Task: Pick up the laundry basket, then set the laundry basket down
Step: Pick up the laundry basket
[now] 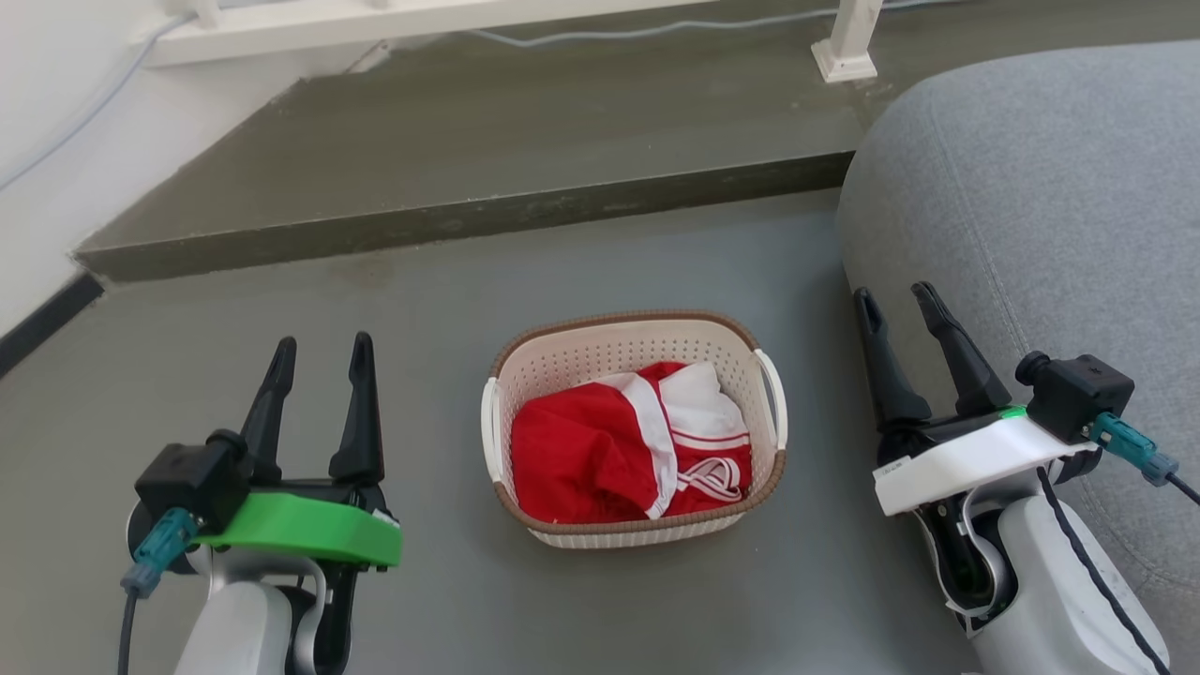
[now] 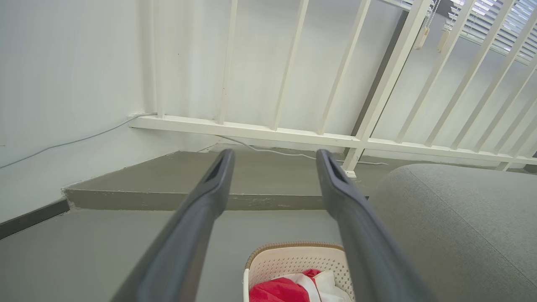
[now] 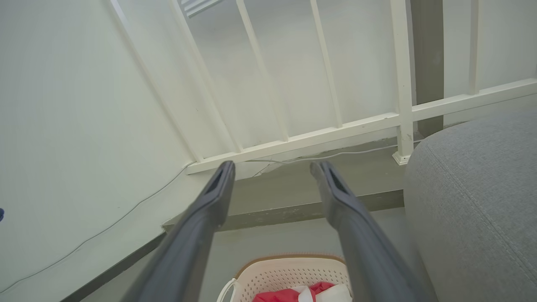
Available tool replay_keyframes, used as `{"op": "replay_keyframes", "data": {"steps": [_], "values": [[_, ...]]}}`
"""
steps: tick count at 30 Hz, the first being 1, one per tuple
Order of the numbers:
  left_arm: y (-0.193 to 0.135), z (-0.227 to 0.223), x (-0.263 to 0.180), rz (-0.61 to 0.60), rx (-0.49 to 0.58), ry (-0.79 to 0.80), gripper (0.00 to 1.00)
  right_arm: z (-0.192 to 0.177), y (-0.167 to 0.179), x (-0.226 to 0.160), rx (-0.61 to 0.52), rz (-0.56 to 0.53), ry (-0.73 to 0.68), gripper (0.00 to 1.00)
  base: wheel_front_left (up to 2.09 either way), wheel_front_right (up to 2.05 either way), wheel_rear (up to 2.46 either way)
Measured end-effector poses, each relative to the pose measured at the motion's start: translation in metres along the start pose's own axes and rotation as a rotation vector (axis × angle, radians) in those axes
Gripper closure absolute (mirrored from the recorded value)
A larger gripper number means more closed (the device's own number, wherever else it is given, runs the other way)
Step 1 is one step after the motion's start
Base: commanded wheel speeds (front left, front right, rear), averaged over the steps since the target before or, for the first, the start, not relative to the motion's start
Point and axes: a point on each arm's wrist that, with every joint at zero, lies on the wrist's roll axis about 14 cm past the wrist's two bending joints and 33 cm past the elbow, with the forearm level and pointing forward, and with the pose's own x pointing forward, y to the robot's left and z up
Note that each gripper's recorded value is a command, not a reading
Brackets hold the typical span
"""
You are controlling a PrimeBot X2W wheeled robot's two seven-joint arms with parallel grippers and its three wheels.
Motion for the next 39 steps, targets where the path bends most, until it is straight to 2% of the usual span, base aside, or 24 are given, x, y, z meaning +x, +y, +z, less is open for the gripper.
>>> {"op": "replay_keyframes", "data": {"steps": [13, 25, 39], "values": [[-0.004, -0.022, 0.025, -0.028, -0.019, 0.042, 0.0, -0.021, -0.014, 0.015, -0.011, -0.024, 0.051, 0.0, 0.0, 0.0, 0.0], [0.007, -0.05, 0.052, -0.02, -0.027, 0.083, 0.0, -0.042, -0.03, 0.039, -0.002, -0.045, 0.086, 0.0, 0.0, 0.0, 0.0], [0.019, -0.094, 0.083, -0.024, -0.044, 0.147, 0.0, -0.086, -0.061, 0.06, 0.0, -0.098, 0.174, 0.0, 0.0, 0.0, 0.0]]}}
